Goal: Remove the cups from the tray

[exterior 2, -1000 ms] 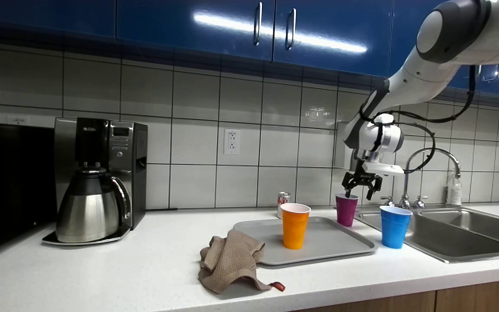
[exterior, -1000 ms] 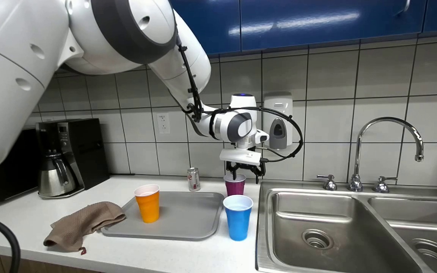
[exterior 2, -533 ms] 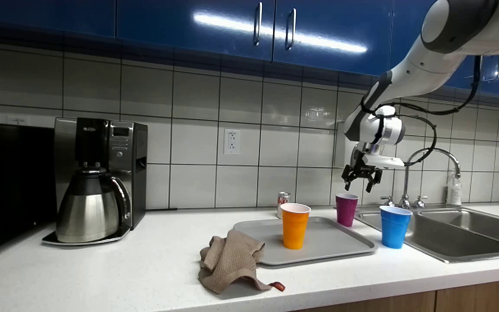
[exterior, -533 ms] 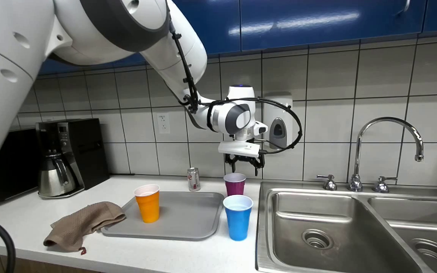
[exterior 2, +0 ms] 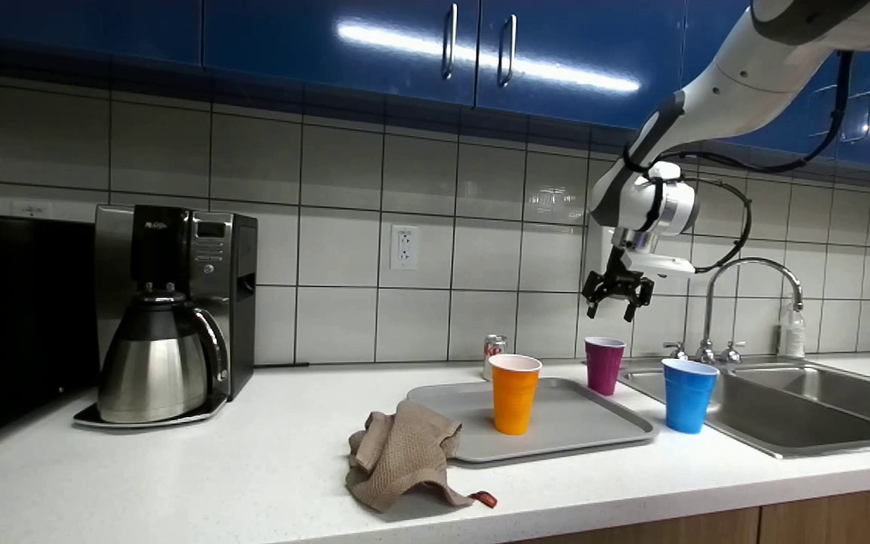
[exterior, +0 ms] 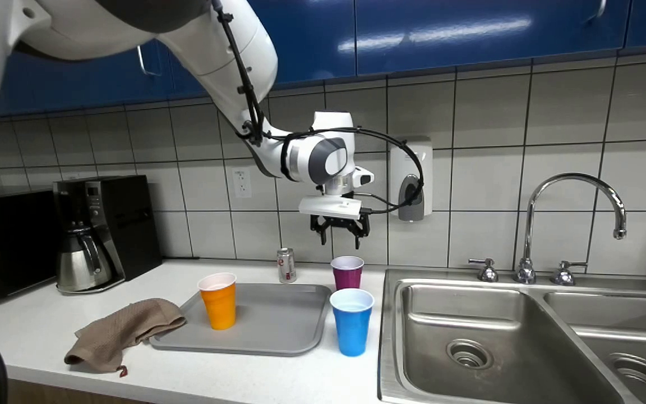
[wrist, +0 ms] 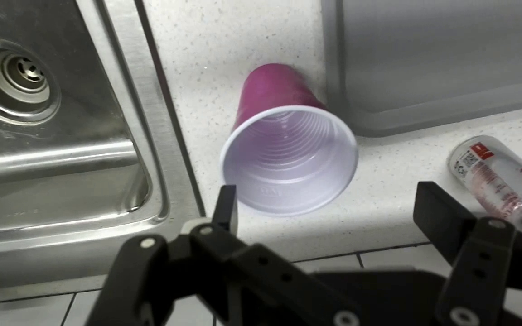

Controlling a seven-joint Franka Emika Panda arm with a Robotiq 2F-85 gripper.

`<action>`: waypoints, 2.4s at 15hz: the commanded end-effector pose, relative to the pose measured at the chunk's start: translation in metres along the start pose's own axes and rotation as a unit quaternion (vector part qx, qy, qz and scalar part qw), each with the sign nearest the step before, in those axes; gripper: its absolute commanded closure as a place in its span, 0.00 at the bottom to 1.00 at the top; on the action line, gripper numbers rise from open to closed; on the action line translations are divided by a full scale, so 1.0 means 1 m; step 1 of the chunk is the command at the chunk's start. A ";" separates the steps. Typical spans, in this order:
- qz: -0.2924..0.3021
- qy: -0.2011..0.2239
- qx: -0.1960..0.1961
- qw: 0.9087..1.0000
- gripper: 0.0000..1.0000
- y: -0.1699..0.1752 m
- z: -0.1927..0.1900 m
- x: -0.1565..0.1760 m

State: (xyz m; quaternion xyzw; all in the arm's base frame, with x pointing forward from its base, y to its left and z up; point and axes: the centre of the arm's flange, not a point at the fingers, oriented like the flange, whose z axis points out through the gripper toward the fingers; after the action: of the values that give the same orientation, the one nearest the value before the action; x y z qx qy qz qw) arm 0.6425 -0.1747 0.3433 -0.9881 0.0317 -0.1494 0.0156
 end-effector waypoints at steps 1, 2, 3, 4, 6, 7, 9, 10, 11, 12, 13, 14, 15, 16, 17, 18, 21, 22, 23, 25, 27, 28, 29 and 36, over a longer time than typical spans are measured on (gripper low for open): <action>-0.010 -0.004 0.003 1.000 0.00 -0.034 -0.021 -0.025; -0.015 -0.005 0.005 1.000 0.00 -0.042 -0.023 -0.028; -0.020 -0.007 0.008 1.000 0.00 -0.050 -0.024 -0.031; -0.024 -0.010 0.011 1.000 0.00 -0.058 -0.025 -0.034; -0.033 -0.014 0.016 0.999 0.00 -0.074 -0.027 -0.040; -0.038 -0.015 0.019 0.999 0.00 -0.081 -0.028 -0.043; -0.049 -0.018 0.025 0.998 0.00 -0.095 -0.029 -0.049; -0.054 -0.020 0.028 0.998 0.00 -0.102 -0.030 -0.052; -0.060 -0.022 0.031 0.997 0.00 -0.108 -0.030 -0.055; -0.067 -0.025 0.034 0.997 0.00 -0.115 -0.030 -0.058; -0.073 -0.027 0.036 0.996 0.00 -0.121 -0.029 -0.061; -0.080 -0.030 0.039 0.996 0.00 -0.127 -0.028 -0.065; -0.086 -0.032 0.041 0.995 0.00 -0.133 -0.027 -0.068; -0.093 -0.035 0.042 0.994 0.00 -0.138 -0.026 -0.072; -0.099 -0.037 0.045 0.993 0.00 -0.143 -0.025 -0.075; -0.106 -0.040 0.049 0.992 0.00 -0.149 -0.025 -0.078; -0.123 -0.047 0.059 0.989 0.00 -0.164 -0.023 -0.085; -0.131 -0.048 0.063 0.988 0.00 -0.170 -0.022 -0.088; -0.139 -0.050 0.066 0.987 0.00 -0.175 -0.021 -0.090; -0.153 -0.053 0.073 0.984 0.00 -0.186 -0.019 -0.095; -0.168 -0.060 0.080 0.981 0.00 -0.194 -0.016 -0.102; -0.176 -0.064 0.083 0.979 0.00 -0.199 -0.015 -0.107; -0.182 -0.067 0.086 0.977 0.00 -0.202 -0.013 -0.110; -0.212 -0.095 0.094 0.968 0.00 -0.215 0.005 -0.133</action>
State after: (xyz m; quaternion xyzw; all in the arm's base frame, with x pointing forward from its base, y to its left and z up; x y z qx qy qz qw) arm 0.5463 0.0478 0.3070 -0.9794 -0.1773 -0.0649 0.0718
